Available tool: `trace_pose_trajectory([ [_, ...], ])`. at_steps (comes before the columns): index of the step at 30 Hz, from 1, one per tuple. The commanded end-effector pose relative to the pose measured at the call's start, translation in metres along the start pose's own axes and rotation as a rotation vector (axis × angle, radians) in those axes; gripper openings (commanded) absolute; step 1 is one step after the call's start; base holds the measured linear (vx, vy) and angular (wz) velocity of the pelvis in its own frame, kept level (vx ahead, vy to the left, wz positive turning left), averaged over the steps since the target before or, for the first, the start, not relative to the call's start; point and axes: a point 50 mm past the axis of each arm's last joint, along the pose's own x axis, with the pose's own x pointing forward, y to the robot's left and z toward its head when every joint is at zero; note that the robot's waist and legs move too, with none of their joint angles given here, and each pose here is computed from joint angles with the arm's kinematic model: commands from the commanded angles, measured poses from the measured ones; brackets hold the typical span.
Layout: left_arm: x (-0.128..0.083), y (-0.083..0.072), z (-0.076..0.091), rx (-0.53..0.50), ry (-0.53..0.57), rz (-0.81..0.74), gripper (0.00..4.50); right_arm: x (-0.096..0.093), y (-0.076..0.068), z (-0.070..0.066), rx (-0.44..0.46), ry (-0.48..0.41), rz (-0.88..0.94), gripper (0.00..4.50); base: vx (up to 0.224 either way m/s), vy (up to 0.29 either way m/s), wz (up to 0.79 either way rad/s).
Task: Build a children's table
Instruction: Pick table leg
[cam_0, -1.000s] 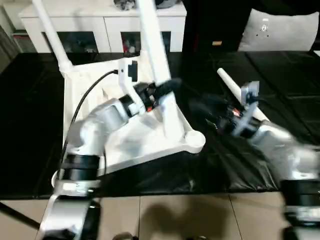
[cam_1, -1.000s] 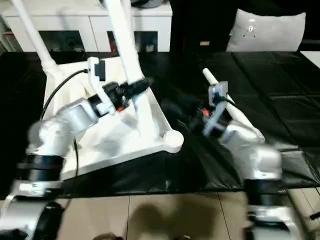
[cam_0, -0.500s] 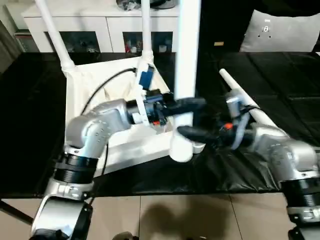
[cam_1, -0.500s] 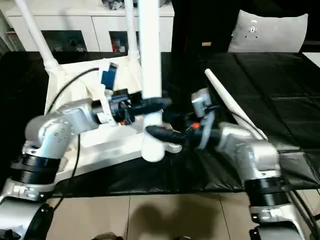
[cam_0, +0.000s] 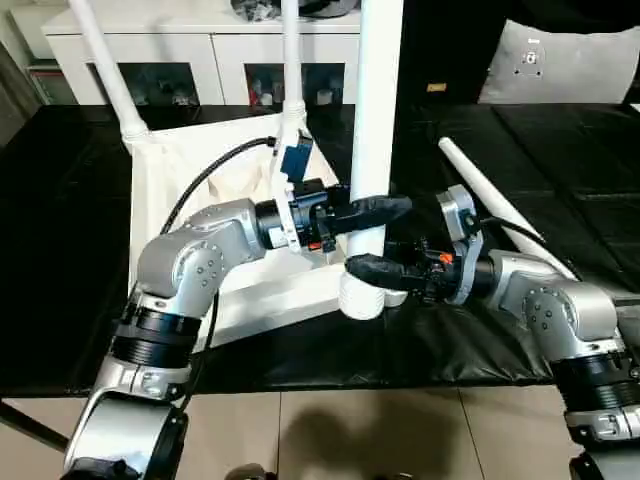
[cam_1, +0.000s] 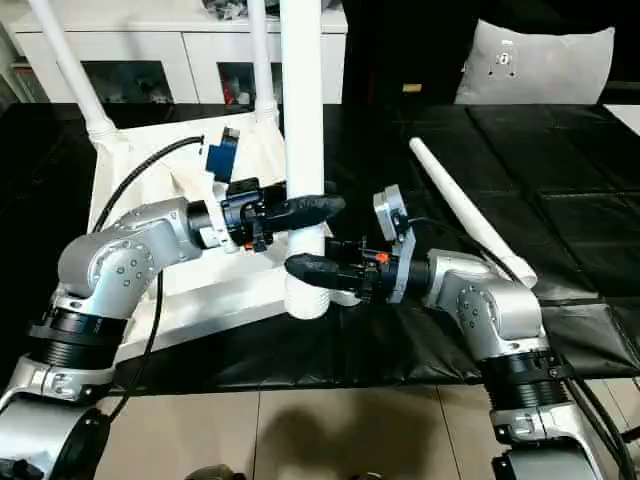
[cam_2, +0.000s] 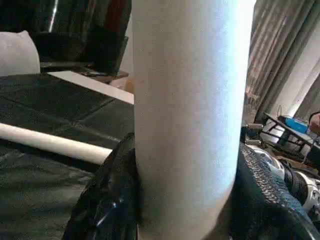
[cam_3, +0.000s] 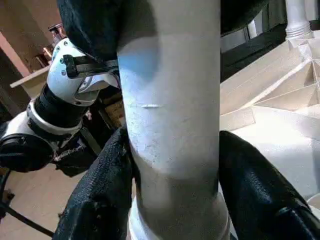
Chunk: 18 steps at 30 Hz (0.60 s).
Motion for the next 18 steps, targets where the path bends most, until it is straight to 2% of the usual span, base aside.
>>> trace_pose_trajectory([
  [1,0.001,-0.001,0.0,0.018,0.024,0.0,1.93,0.003,-0.001,0.001,-0.013,0.008,-0.011,2.12,0.0,0.0,0.0],
  [5,0.001,0.001,-0.003,0.009,0.031,0.031,1.93,0.006,-0.004,0.0,-0.014,0.008,-0.051,1.96,0.0,0.0,0.0],
  [7,0.001,0.001,-0.004,0.007,0.021,0.045,2.49,0.007,-0.005,0.001,-0.009,-0.01,-0.074,1.94,0.0,0.0,0.0],
  [9,0.001,0.0,-0.003,0.0,0.007,0.044,2.63,0.009,-0.005,0.001,-0.004,-0.028,-0.093,1.93,0.0,0.0,0.0],
  [11,0.002,-0.001,-0.003,0.003,-0.003,0.045,2.65,0.011,-0.007,0.002,-0.021,-0.031,-0.112,1.93,0.0,0.0,0.0],
  [13,0.002,-0.002,-0.003,0.017,-0.019,0.068,2.95,0.015,-0.009,0.004,-0.046,-0.061,-0.153,1.93,0.0,0.0,0.0],
  [15,0.003,-0.001,-0.003,0.035,-0.027,0.09,3.01,0.016,-0.011,0.004,-0.06,-0.068,-0.18,1.93,0.0,0.0,0.0],
  [18,0.006,0.005,-0.003,0.099,-0.047,0.217,3.04,0.022,-0.021,0.005,-0.114,-0.07,-0.323,1.93,0.0,0.0,0.0],
])
